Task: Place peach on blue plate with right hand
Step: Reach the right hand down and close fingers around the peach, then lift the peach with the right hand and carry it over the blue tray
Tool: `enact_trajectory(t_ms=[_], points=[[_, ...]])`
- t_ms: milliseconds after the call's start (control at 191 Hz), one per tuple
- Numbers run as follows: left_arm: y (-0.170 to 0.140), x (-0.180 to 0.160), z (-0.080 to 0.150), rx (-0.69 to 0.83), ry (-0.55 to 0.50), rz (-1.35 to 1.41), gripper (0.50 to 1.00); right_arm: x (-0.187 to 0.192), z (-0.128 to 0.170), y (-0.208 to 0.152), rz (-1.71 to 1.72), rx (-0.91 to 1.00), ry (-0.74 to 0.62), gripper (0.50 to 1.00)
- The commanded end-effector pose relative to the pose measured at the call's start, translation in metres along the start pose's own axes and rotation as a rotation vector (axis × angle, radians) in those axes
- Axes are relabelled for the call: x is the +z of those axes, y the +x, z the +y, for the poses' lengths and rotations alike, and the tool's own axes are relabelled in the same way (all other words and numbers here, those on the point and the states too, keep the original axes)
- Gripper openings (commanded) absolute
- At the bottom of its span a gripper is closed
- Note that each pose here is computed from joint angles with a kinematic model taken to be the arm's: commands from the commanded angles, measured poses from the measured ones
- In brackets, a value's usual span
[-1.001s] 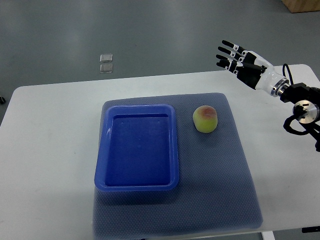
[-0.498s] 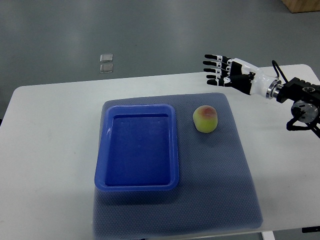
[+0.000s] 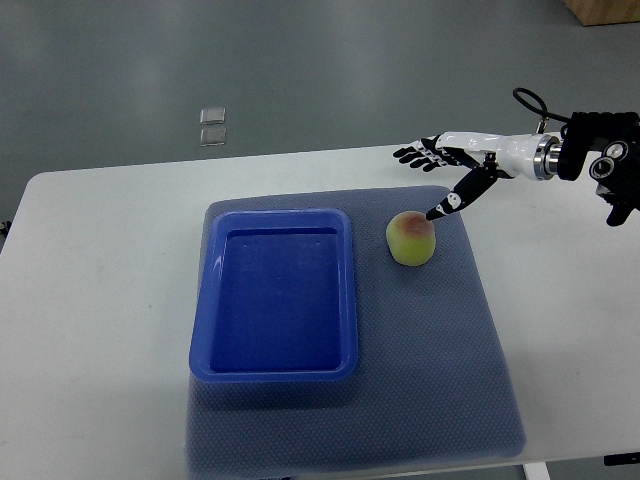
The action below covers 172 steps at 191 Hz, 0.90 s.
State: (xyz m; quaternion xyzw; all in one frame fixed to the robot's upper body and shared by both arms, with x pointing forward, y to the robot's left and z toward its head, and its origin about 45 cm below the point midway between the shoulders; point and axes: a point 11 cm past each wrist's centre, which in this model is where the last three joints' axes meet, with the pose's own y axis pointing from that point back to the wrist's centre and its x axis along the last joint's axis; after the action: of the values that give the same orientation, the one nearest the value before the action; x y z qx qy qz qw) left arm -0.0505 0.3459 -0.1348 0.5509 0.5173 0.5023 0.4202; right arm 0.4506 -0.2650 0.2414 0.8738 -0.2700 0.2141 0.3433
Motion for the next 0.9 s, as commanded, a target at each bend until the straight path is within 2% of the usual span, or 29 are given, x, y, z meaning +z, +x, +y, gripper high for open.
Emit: enact_trajectory(t_ms=[0, 231, 535, 897], points=[[0.0, 0.0, 0.0, 0.0, 0.0, 0.0, 1.0, -0.001, -0.005, -0.002, 0.131, -0.045, -0.058, 0.926], [0.0, 0.0, 0.0, 0.0, -0.001, 0.0, 1.0, -0.002, -0.013, -0.009, 0.277, -0.124, -0.134, 0.926], [0.0, 0.0, 0.0, 0.0, 0.0, 0.0, 1.0, -0.011, -0.034, -0.027, 0.293, -0.142, -0.107, 0.924], [0.0, 0.0, 0.0, 0.0, 0.0, 0.0, 1.0, -0.001, -0.037, -0.038, 0.309, -0.155, -0.129, 0.921]])
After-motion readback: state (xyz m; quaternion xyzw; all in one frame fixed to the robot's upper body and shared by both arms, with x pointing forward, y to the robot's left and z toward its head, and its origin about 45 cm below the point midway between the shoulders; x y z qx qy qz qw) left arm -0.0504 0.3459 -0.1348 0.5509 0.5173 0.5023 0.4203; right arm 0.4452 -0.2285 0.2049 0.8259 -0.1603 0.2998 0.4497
